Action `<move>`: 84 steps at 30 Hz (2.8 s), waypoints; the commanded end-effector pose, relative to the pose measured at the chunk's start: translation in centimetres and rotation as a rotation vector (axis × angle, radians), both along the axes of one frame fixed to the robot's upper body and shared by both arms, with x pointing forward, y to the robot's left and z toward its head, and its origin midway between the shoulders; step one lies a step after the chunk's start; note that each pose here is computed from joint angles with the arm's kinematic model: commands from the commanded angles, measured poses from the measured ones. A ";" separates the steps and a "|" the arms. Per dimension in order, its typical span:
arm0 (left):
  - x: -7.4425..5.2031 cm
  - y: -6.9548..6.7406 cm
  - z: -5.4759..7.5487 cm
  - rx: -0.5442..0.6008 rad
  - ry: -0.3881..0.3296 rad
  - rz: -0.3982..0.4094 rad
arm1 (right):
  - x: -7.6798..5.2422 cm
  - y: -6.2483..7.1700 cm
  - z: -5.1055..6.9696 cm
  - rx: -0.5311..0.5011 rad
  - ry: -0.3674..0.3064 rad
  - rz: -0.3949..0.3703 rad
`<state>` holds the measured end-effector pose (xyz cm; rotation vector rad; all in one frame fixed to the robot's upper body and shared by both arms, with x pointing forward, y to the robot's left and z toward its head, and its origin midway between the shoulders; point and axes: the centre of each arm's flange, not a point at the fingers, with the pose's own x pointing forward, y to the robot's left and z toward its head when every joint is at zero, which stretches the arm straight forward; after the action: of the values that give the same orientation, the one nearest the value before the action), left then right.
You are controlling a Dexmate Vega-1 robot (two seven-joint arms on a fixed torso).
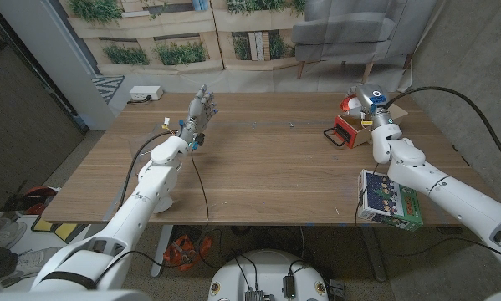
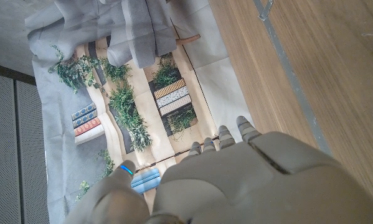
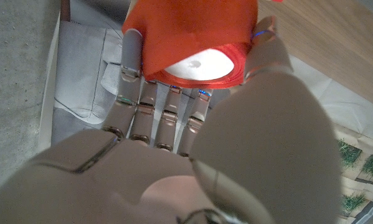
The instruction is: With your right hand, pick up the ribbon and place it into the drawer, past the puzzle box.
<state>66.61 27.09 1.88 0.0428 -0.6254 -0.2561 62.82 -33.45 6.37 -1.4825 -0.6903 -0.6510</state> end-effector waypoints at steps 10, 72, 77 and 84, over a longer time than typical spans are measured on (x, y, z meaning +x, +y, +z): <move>0.4 0.1 0.0 0.001 0.008 0.004 | 1.0 -1.5 -1.0 0.034 0.038 -0.041; -1.3 0.1 -0.2 0.004 -0.007 0.007 | -1.2 -1.4 -2.2 0.012 0.025 -0.081; -1.4 0.1 -0.2 0.004 -0.007 0.009 | -1.3 -1.3 -2.2 0.014 0.023 -0.080; -1.4 0.1 -0.2 0.004 -0.007 0.008 | -1.4 -1.3 -2.2 0.017 0.017 -0.072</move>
<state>65.30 27.16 1.68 0.0500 -0.6316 -0.2495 61.65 -34.88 4.14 -1.5063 -0.6087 -0.6905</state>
